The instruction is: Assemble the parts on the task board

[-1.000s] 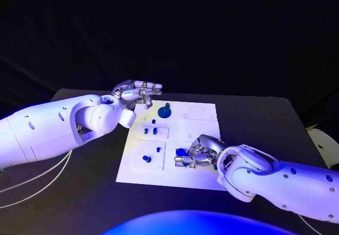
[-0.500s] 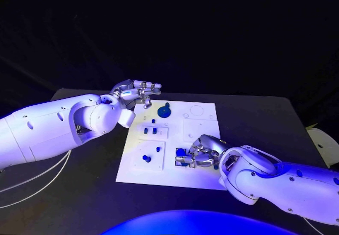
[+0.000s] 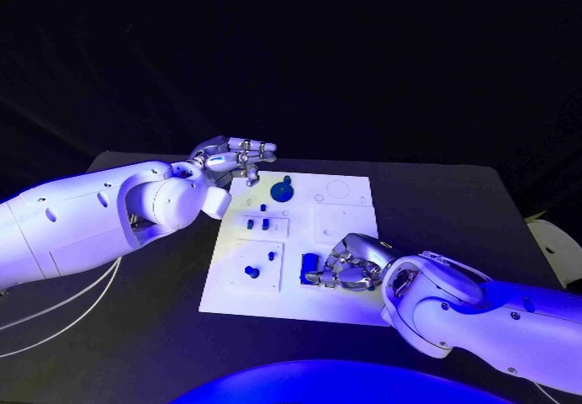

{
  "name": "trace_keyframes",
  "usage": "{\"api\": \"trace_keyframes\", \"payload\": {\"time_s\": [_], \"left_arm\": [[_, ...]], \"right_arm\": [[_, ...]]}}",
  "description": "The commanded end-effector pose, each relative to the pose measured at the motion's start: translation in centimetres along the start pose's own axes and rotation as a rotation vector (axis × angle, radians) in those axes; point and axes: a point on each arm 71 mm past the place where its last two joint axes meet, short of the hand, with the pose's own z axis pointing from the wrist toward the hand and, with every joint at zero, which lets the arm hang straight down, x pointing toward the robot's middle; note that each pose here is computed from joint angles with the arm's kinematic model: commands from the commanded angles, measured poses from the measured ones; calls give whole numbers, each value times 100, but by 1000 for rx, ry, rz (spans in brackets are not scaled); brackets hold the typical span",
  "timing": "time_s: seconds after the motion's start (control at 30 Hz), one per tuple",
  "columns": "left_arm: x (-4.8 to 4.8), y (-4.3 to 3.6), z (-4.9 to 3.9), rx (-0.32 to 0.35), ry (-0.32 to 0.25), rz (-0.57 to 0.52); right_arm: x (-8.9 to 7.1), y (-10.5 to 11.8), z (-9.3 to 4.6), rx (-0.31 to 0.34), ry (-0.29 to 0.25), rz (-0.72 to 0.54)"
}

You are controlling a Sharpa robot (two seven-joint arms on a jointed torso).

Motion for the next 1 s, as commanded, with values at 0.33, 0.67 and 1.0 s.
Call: {"api": "trace_keyframes", "payload": {"time_s": [0.33, 0.67, 1.0], "left_arm": [[18, -6, -2, 4, 18, -8], [15, -5, -4, 3, 19, -8], [14, -2, -7, -2, 22, -9]], "right_arm": [[24, 1, 31, -14, 22, -48], [17, -51, 115, 17, 10, -44], [21, -72, 125, 17, 25, -61]]}}
